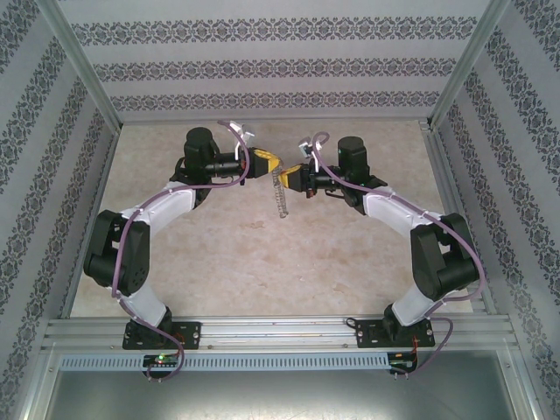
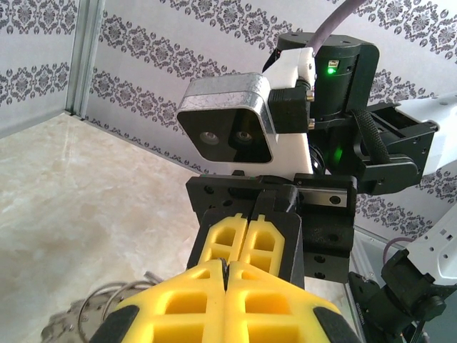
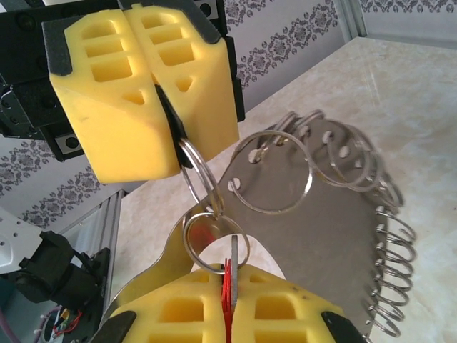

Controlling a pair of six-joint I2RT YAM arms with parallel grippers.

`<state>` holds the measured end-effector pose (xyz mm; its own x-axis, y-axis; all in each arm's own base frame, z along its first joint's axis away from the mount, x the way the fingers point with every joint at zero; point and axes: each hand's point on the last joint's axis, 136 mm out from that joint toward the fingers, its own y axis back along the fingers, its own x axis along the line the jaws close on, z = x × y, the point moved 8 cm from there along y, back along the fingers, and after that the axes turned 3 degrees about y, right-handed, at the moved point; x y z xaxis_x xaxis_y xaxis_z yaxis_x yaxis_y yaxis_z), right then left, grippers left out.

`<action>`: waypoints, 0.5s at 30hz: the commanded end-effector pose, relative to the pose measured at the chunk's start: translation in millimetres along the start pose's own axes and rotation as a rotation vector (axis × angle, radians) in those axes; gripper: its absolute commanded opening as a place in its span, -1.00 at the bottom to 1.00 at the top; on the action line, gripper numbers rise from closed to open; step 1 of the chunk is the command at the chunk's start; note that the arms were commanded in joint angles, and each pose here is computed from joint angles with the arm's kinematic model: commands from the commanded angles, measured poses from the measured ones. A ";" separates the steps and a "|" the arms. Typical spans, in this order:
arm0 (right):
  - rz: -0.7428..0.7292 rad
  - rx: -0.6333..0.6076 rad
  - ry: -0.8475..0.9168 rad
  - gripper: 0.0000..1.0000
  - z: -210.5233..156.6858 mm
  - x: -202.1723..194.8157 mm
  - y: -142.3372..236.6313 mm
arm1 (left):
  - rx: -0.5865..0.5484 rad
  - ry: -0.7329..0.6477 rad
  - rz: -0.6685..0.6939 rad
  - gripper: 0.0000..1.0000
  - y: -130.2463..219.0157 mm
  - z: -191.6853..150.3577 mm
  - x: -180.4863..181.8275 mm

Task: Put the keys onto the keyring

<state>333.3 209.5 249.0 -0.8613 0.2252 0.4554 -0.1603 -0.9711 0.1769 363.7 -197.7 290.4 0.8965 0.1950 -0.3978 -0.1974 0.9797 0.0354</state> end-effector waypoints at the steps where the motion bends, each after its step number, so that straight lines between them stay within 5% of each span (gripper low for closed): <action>1: 0.056 0.019 0.016 -1.00 1.9 5.1 -9.4 | -0.037 -0.094 -0.019 -1.00 2.5 15.1 -17.1; 15: 0.077 0.012 0.007 -1.00 12.1 0.7 -22.1 | -0.040 -0.090 -0.022 -1.00 2.6 11.3 -15.9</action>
<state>340.5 223.1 243.5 -0.8520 0.1937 0.4864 -0.1150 -0.9756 0.1871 362.5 -196.5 285.9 0.8892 0.2107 -0.4060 -0.2122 0.9763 0.0419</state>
